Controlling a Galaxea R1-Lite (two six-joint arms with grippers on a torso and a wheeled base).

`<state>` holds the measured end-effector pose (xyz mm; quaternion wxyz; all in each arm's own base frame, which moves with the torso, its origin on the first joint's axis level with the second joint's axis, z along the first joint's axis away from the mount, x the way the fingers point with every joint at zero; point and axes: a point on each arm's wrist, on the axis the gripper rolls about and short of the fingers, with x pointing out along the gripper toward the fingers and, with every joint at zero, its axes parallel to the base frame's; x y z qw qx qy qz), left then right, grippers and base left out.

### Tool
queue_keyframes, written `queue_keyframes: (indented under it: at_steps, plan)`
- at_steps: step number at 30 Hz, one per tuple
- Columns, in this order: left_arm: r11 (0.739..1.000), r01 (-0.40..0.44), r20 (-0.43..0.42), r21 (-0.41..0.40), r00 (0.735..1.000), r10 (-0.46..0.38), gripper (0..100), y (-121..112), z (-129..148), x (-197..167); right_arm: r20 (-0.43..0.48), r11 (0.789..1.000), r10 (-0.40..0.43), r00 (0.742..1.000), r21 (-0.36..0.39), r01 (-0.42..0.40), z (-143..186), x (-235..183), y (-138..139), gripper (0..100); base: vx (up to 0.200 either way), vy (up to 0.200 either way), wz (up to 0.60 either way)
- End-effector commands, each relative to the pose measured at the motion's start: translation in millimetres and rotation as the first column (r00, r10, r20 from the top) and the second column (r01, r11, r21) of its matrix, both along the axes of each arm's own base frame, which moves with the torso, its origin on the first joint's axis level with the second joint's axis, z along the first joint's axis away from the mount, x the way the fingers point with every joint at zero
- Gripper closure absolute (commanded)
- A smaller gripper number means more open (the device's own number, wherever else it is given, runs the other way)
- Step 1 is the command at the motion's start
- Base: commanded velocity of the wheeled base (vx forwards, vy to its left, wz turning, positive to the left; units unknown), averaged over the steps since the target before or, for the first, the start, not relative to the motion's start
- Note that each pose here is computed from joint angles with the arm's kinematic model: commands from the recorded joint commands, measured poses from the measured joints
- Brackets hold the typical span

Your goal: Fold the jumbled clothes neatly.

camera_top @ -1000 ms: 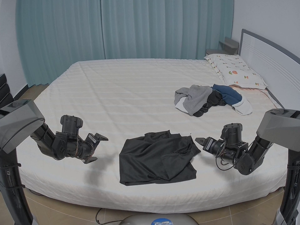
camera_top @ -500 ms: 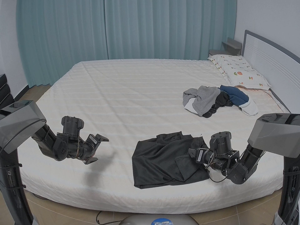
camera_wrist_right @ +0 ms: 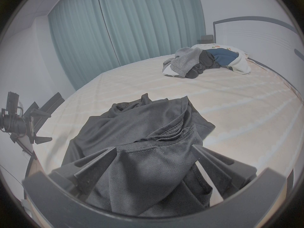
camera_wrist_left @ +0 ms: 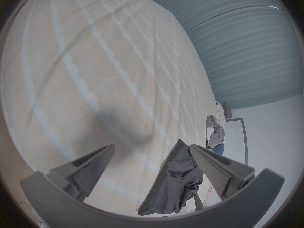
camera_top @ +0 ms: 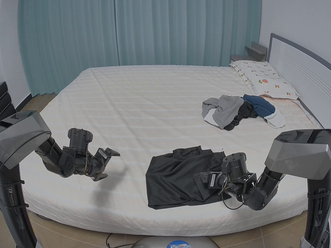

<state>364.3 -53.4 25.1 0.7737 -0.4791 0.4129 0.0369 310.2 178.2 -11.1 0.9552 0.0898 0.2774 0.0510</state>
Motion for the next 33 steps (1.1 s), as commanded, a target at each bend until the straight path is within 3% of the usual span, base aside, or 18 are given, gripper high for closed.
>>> queue_keyframes:
  at_steps: [1,12,21,27,33]
  plan:
    - [1.000,0.000,0.000,0.000,1.000,0.000,0,-0.1,-0.3,0.3,0.006,0.999,0.030,1.000,-0.021,-0.030,-2.9,-6.3,10.9,0,0.000,0.000,0.00]
    - [1.000,0.000,0.002,0.000,1.000,0.000,0,-0.2,0.0,0.7,-0.001,0.994,0.077,0.997,-0.077,-0.077,-13.3,-15.3,22.8,0,0.000,0.000,0.00]
    - [1.000,0.000,0.002,0.000,1.000,0.000,0,-0.2,0.0,0.7,-0.030,0.992,0.030,0.999,-0.123,-0.033,-22.7,-7.9,0.3,0,0.000,0.000,0.00]
    - [1.000,0.000,0.002,0.000,1.000,0.000,0,-0.2,0.0,0.7,-0.033,0.991,-0.008,0.999,-0.131,0.003,-9.1,-13.9,-19.8,0,0.000,0.000,0.00]
    - [1.000,0.000,0.002,0.000,1.000,0.000,0,-0.2,0.0,0.7,-0.068,0.979,-0.036,0.997,-0.200,0.022,-8.3,-20.2,-47.3,0,0.000,0.000,0.00]
